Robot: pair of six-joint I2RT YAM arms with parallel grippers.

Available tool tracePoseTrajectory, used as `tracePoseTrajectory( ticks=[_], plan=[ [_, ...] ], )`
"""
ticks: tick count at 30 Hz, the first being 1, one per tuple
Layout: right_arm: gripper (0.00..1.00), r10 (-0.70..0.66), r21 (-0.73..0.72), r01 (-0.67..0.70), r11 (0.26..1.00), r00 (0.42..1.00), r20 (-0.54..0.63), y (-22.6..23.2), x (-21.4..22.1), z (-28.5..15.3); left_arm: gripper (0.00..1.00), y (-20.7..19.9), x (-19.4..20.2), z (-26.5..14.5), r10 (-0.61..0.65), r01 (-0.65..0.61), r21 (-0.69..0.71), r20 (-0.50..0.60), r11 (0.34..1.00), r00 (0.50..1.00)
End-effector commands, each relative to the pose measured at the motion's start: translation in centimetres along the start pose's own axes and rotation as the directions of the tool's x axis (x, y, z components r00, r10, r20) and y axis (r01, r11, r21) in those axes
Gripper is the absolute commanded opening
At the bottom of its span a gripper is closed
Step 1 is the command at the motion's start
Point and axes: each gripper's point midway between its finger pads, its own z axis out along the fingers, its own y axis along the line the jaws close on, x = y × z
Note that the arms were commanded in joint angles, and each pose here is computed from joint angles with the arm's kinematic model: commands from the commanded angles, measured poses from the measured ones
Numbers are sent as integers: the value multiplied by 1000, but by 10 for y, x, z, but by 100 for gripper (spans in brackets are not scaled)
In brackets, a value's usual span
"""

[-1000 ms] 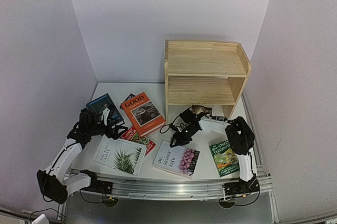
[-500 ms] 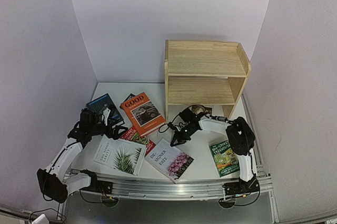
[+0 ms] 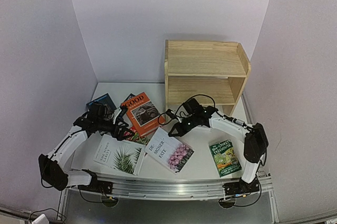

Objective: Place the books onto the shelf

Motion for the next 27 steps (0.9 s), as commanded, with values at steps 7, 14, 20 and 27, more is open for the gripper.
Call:
tracePoseTrajectory(
  ticks=[7, 14, 20, 27],
  plan=[
    [0, -216, 41, 212, 976, 969, 120, 34, -21, -32, 100, -34, 3, 53, 117, -87, 234, -119, 968, 986],
    [0, -285, 24, 286, 958, 942, 178, 57, -29, -49, 100, -35, -17, 71, 155, -126, 322, -68, 938, 986],
    [0, -311, 22, 313, 950, 928, 206, 65, -38, -53, 100, -53, -18, 71, 204, -171, 399, -40, 901, 978],
    [0, -390, -10, 404, 915, 890, 234, 81, -49, -57, 100, -42, -23, 81, 195, -167, 340, -49, 926, 980]
  ],
)
